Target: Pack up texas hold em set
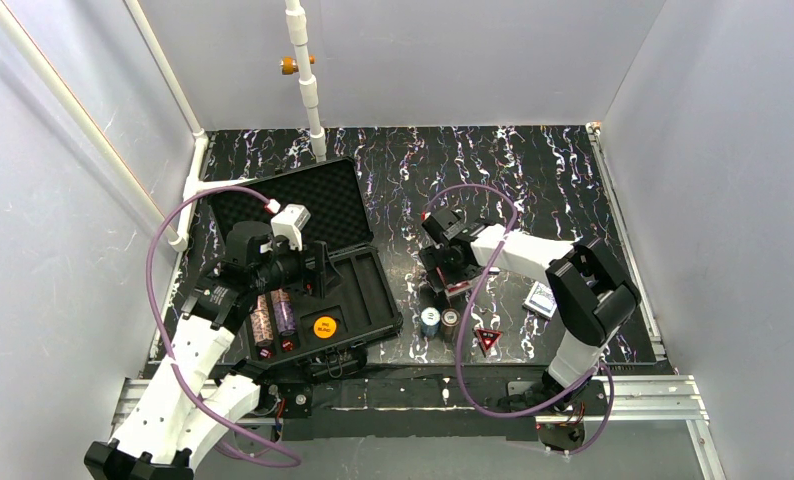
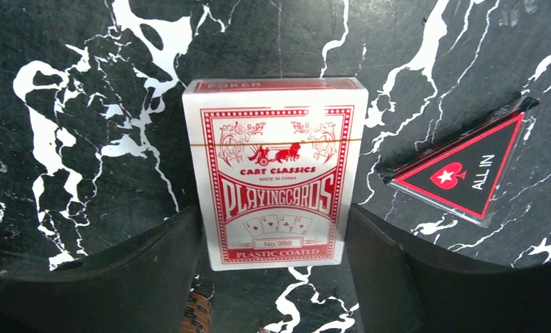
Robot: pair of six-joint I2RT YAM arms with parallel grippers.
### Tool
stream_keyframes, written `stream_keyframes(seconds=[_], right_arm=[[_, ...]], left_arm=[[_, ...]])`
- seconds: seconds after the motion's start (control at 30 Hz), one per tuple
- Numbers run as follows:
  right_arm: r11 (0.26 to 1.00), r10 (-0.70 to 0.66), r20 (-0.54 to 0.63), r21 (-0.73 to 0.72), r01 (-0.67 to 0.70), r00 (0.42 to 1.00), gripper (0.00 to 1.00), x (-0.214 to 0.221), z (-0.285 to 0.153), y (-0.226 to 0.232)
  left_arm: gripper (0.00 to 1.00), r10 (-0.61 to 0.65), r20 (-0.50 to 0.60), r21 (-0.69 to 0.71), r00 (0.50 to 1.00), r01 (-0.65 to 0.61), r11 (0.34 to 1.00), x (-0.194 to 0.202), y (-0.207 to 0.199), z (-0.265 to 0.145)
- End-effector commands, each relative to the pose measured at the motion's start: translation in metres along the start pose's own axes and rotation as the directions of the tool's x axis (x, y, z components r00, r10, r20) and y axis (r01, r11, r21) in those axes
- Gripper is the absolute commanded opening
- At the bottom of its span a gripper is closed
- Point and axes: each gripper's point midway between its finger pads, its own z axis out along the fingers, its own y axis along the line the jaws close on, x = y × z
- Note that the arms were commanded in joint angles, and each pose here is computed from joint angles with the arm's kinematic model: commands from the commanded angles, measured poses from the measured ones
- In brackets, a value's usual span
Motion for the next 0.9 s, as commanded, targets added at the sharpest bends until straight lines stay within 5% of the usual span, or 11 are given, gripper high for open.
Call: stream_keyframes(seconds=[0.0, 0.23, 0.87], right_arm=[[0.999, -0.03, -0.017, 0.019, 0.03, 0.999, 0.79, 0.002, 0.011, 0.004], [0.999, -0.046, 0.048, 0.017, 0.045, 0.998, 0.64, -0.017, -0.004, 0.01], [0.972, -0.034, 0.368, -0.206, 0.117, 0.929, 0.63, -0.084, -0.116, 0.054]], left_arm=[[0.8, 0.025, 0.02, 0.006, 0.999, -0.025, 1.0, -0.007, -0.004, -0.007], [0.8, 0.023, 0.008, 0.013, 1.0, -0.023, 1.0, -0.006, -0.005, -0.006], [0.81, 0.009, 0.005, 0.079, 1.0, -0.009, 0.997, -0.005, -0.018, -0.007]])
